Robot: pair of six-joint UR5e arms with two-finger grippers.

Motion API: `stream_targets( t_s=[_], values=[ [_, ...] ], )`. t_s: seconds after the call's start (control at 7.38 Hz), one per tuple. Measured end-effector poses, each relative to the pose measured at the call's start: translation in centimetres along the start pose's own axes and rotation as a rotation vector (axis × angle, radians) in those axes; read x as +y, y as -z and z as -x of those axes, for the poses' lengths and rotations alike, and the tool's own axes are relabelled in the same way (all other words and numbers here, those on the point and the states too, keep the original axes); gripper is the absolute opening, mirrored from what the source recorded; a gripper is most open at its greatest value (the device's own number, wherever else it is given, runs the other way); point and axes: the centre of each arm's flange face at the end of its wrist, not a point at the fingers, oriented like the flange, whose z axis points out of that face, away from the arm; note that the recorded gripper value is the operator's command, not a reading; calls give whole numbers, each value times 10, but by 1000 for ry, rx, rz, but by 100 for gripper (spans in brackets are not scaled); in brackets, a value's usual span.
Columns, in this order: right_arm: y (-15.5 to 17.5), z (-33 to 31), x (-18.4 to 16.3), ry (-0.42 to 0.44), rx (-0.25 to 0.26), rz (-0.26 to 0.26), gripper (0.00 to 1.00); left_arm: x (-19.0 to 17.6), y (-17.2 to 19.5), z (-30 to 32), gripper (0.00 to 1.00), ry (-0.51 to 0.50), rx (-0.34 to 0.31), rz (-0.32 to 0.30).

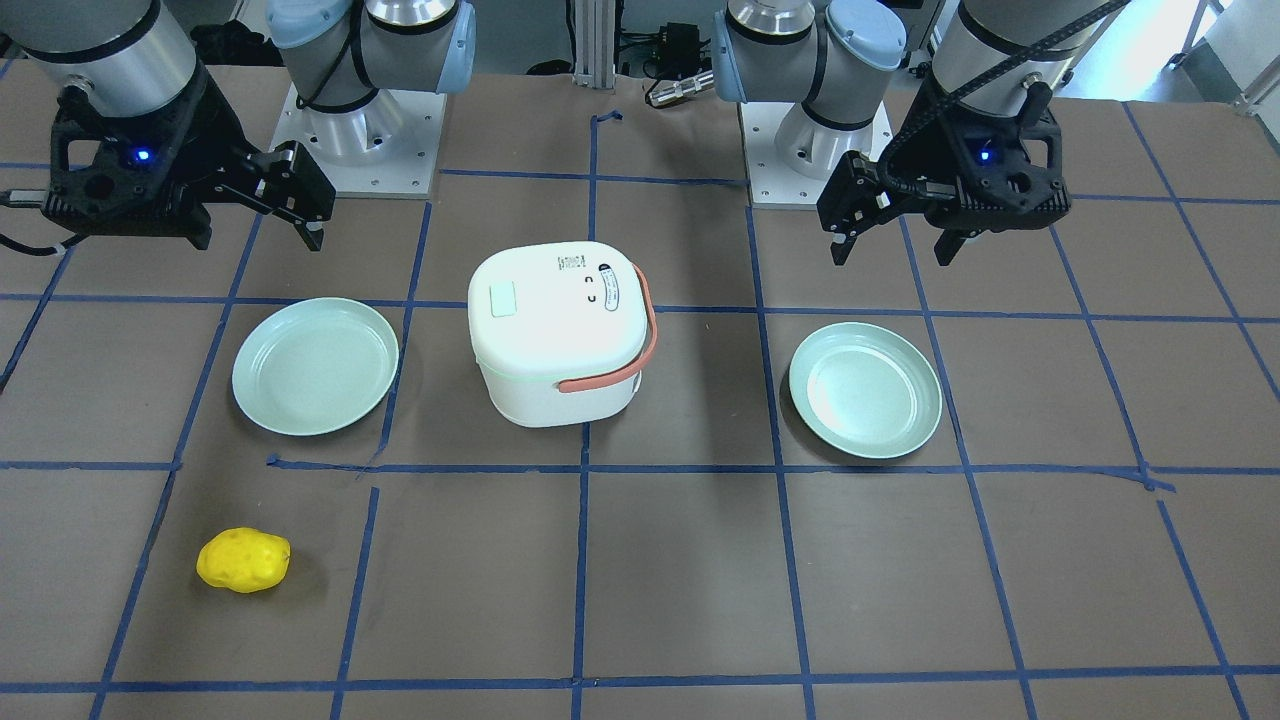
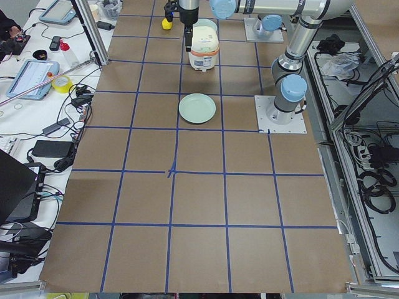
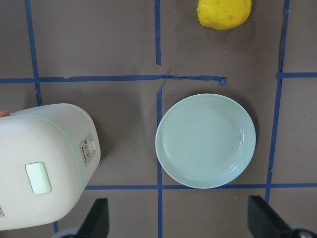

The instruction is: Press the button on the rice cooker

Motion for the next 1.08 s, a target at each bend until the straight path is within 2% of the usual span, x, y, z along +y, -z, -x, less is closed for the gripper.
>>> stream_targets(
  t_s=[0.68,1.08],
  values=[
    [4,-2,0,-10,24,-3,100,0,0,0,100,0,0,0],
    [-5,-3,1,-13,26,26,100,0,0,0,100,0,0,0]
  ],
)
